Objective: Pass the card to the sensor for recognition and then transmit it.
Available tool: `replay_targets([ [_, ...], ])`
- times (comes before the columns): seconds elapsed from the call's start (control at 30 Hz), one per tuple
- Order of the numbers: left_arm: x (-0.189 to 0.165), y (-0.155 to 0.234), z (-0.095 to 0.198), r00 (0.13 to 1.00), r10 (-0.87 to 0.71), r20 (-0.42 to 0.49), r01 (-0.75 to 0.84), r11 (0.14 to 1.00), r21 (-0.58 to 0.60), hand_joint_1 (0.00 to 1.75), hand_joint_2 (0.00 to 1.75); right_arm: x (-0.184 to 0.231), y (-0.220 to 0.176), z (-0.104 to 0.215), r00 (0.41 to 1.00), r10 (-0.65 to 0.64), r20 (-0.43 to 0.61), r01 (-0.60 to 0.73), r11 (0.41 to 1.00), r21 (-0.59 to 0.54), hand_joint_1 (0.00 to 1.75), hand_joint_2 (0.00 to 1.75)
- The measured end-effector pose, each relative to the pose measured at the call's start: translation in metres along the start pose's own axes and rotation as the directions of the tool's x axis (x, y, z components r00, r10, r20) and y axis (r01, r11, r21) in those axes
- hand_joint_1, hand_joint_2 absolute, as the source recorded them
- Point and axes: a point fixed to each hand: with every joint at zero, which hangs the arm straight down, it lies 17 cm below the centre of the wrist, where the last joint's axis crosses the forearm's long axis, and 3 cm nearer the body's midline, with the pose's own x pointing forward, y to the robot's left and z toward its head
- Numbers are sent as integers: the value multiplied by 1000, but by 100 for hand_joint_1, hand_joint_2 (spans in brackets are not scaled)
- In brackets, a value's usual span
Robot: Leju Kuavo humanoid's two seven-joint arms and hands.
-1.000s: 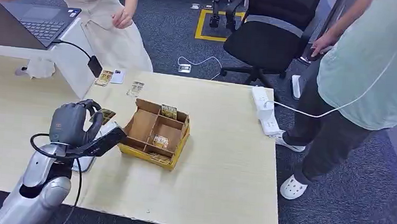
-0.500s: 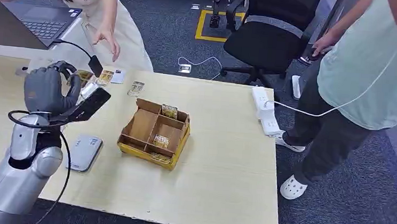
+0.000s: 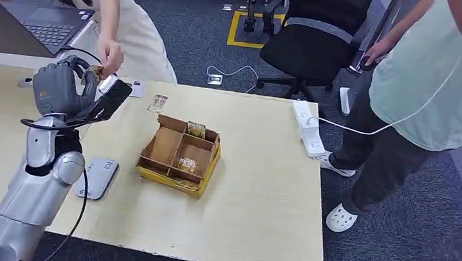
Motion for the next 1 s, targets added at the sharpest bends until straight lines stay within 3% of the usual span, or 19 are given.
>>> replay_targets([
  [0.27, 2, -2, -4, 1000, 22, -11, -22, 1000, -2, 169, 175, -1, 0, 0, 1000, 5, 1, -5, 1000, 0, 0, 0],
  [0.37, 1, -5, -4, 1000, 24, -16, -24, 1000, -8, 148, 175, -1, 0, 0, 1000, 3, 0, -3, 1000, -1, 0, 0],
  [0.4, 1, -6, -3, 1000, 25, -18, -25, 1000, -11, 101, 175, -1, 0, 0, 1000, 3, 0, -3, 1000, -1, 0, 0],
  [0.43, 1, -7, -3, 999, 26, -19, -27, 1000, -13, 120, 175, -1, 0, 0, 1000, 3, 0, -3, 1000, -1, 0, 0],
  [0.47, 0, -8, -3, 999, 30, -22, -30, 999, -16, 14, 175, -1, 0, 0, 1000, 3, 0, -3, 1000, -1, 0, 0],
  [0.5, 0, -9, -3, 999, 33, -24, -33, 999, -19, 0, 175, -1, 0, 0, 1000, 3, 0, -3, 1000, 0, 0, 0],
  [0.8, -19, -10, -1, 999, 24, -32, -25, 999, -21, 0, 175, -2, 2, 1, 1000, 4, 4, -4, 1000, 3, 0, 0],
  [0.83, -25, -8, -1, 999, 20, -33, -21, 1000, -12, 0, 0, -2, 2, 2, 1000, 4, 6, -4, 1000, 6, 0, 0],
  [0.87, -34, -5, 1, 999, 8, -38, -8, 1000, -1, 0, 0, -3, 3, 2, 1000, 1, 8, -1, 1000, 7, 0, 0],
  [0.9, -45, -2, 2, 999, -5, -46, 5, 1000, 9, 0, 175, -4, 4, 3, 1000, 0, 9, 0, 1000, 9, 0, 0],
  [1.0, -91, 12, 12, 995, -60, -81, 63, 997, 36, 0, 175, -10, 6, 5, 1000, -1, 9, 1, 1000, 12, 0, 0],
])
